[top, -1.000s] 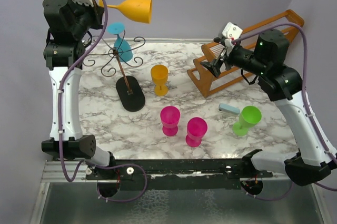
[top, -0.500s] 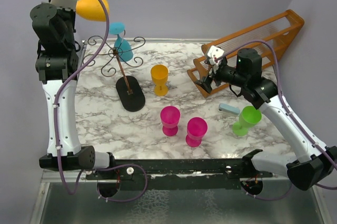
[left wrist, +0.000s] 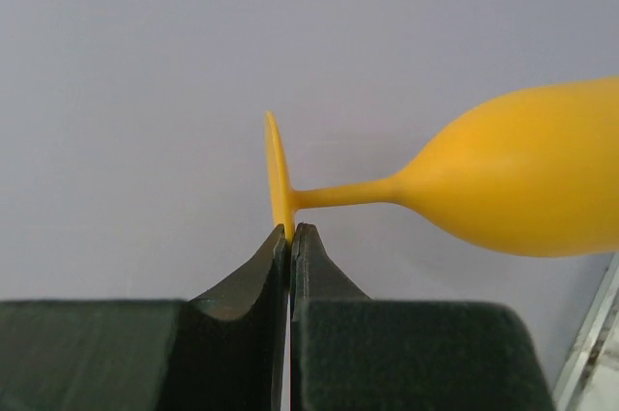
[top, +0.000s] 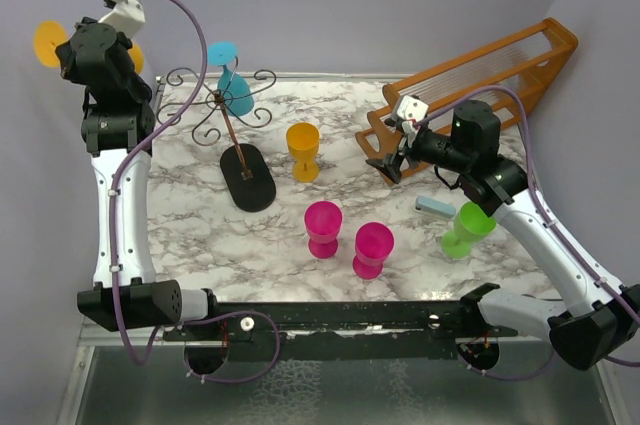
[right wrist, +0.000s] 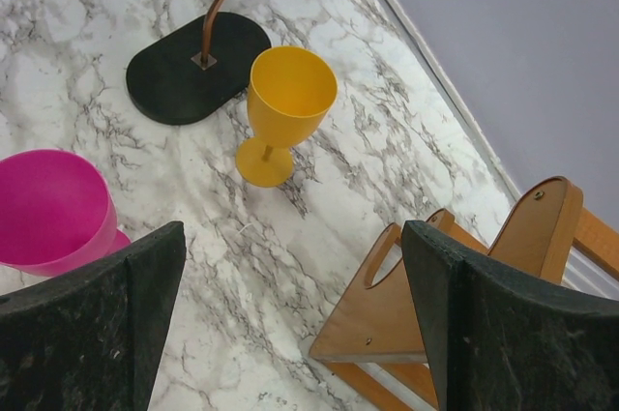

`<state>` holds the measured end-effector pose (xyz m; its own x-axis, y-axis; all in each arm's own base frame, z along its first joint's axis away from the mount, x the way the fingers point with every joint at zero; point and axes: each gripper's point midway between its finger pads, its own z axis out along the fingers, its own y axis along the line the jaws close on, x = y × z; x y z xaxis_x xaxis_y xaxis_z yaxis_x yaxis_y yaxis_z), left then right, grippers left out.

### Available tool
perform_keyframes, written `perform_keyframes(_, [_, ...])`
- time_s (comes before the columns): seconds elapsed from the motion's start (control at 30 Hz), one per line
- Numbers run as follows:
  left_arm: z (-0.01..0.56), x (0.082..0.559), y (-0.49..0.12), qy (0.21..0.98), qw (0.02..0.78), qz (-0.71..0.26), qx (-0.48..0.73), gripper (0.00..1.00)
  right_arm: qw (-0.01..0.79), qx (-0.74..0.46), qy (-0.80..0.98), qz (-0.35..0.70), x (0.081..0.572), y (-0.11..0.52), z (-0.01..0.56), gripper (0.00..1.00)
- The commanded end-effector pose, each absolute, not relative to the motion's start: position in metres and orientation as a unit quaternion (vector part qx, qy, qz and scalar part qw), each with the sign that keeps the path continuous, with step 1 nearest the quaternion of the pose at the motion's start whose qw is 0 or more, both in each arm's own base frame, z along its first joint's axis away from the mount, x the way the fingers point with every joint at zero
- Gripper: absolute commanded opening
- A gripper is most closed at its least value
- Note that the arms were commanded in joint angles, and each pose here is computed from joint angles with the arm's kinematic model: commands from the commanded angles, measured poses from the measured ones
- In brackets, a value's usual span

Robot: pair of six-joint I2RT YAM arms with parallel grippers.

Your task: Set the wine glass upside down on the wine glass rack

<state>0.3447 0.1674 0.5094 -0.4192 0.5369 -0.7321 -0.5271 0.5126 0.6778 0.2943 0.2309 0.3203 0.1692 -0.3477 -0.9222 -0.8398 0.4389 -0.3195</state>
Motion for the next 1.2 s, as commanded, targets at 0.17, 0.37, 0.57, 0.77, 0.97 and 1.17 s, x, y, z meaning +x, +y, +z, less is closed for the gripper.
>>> perform_keyframes(0.17, [0.440,0.348,0.176,0.722,0.413,0.542,0.123,0.00,0.590,-0.491,0.604,0.214,0.298,0.235,0.315,0.91])
perform_keyframes(0.37, [0.410,0.363,0.143,0.756,0.443,0.437,0.202,0.00,0.589,-0.490,0.608,0.209,0.301,0.234,0.310,0.91])
perform_keyframes(0.57, [0.403,0.366,0.115,0.763,0.456,0.371,0.269,0.00,0.590,-0.490,0.609,0.205,0.302,0.233,0.309,0.91])
perform_keyframes(0.77, [0.413,0.368,0.096,0.750,0.473,0.340,0.314,0.00,0.590,-0.492,0.607,0.204,0.301,0.233,0.309,0.91])
perform_keyframes(0.97, [0.409,0.371,0.068,0.730,0.473,0.294,0.397,0.00,0.592,-0.492,0.606,0.201,0.301,0.232,0.310,0.91])
perform_keyframes(1.17, [0.404,0.377,0.051,0.712,0.453,0.292,0.450,0.00,0.591,-0.492,0.607,0.199,0.302,0.232,0.308,0.91])
